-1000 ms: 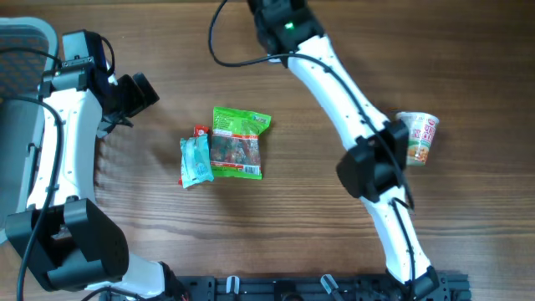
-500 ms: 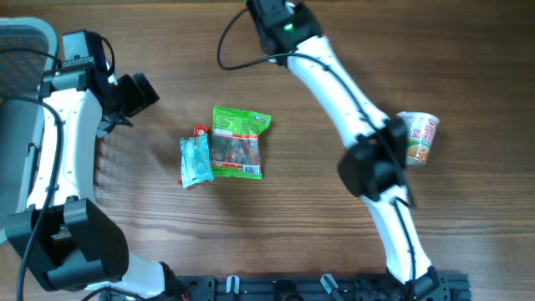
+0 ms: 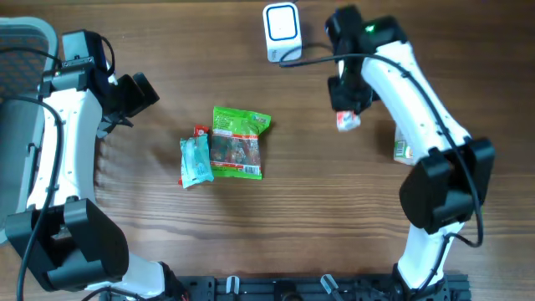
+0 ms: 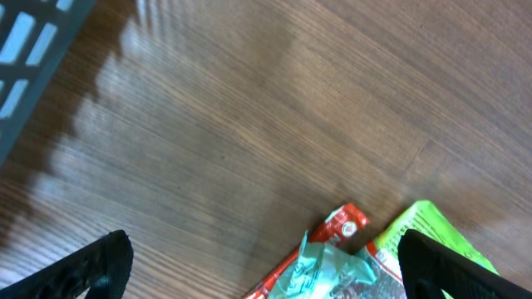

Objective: Scan the item barcode
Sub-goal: 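Place the red-orange pack on the table beside the cup noodles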

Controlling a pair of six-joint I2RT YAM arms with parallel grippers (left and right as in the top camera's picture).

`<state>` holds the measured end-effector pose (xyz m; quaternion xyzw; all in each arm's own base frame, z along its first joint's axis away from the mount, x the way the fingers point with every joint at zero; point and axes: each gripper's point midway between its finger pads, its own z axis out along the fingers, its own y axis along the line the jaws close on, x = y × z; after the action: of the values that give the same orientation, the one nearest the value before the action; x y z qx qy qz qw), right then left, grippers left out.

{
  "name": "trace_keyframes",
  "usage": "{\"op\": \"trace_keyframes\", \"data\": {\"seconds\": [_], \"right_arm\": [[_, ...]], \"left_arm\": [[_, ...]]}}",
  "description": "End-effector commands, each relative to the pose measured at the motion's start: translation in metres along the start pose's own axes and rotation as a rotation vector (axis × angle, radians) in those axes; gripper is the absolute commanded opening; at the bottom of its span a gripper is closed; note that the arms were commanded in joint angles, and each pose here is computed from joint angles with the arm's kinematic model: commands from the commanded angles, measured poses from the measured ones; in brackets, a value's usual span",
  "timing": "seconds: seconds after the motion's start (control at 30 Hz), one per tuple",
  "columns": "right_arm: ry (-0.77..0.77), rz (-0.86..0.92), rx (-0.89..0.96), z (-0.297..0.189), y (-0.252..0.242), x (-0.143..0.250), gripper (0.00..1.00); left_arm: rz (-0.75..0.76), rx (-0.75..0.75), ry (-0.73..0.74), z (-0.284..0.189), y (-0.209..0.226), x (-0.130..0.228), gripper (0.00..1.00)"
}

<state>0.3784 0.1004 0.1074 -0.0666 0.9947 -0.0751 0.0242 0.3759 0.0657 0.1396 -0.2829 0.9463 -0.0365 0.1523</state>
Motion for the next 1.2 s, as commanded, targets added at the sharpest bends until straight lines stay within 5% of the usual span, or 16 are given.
{"op": "trace_keyframes", "data": {"seconds": [0.0, 0.1, 0.13, 0.2, 0.27, 0.4, 0.47, 0.53, 0.63, 0.73, 0.97, 1.17], "right_arm": [[0.060, 0.021, 0.015, 0.047, -0.002, 0.022, 0.05], [0.070, 0.013, 0.021, 0.059, -0.005, 0.026, 0.31], [0.049, -0.027, 0.028, 0.058, -0.006, 0.021, 0.54], [0.019, -0.031, 0.091, 0.052, -0.017, 0.013, 0.75], [0.005, -0.046, 0.064, 0.040, -0.014, 0.006, 0.71], [0.062, -0.046, -0.419, 0.020, 0.067, 0.015, 0.05], [0.067, -0.045, -0.416, 0.037, 0.071, 0.020, 0.04], [0.070, -0.044, -0.415, 0.054, 0.072, 0.026, 0.15], [0.071, 0.010, -0.339, 0.088, 0.063, 0.036, 0.04], [0.051, 0.066, -0.161, 0.113, 0.035, 0.041, 0.04], [0.100, 0.112, 0.167, 0.113, -0.032, 0.059, 0.04], [0.135, 0.160, 0.166, 0.118, -0.062, 0.064, 0.04]], "left_arm": [[0.005, -0.001, -0.016, -0.004, 0.000, -0.003, 1.00], [0.005, -0.001, -0.016, -0.004, 0.000, -0.003, 1.00], [0.005, -0.001, -0.016, -0.004, 0.000, -0.003, 1.00], [0.005, -0.001, -0.016, -0.004, 0.000, -0.003, 1.00], [0.005, -0.001, -0.016, -0.004, 0.000, -0.003, 1.00], [0.005, -0.001, -0.016, -0.004, 0.000, -0.003, 1.00], [0.005, -0.001, -0.016, -0.004, 0.000, -0.003, 1.00], [0.004, -0.001, -0.016, -0.004, 0.000, -0.003, 1.00], [0.005, -0.001, -0.016, -0.004, 0.000, -0.003, 1.00], [0.005, -0.001, -0.016, -0.004, 0.000, -0.003, 1.00], [0.005, -0.001, -0.016, -0.004, 0.000, -0.003, 1.00], [0.005, -0.001, -0.016, -0.004, 0.000, -0.003, 1.00]]}}
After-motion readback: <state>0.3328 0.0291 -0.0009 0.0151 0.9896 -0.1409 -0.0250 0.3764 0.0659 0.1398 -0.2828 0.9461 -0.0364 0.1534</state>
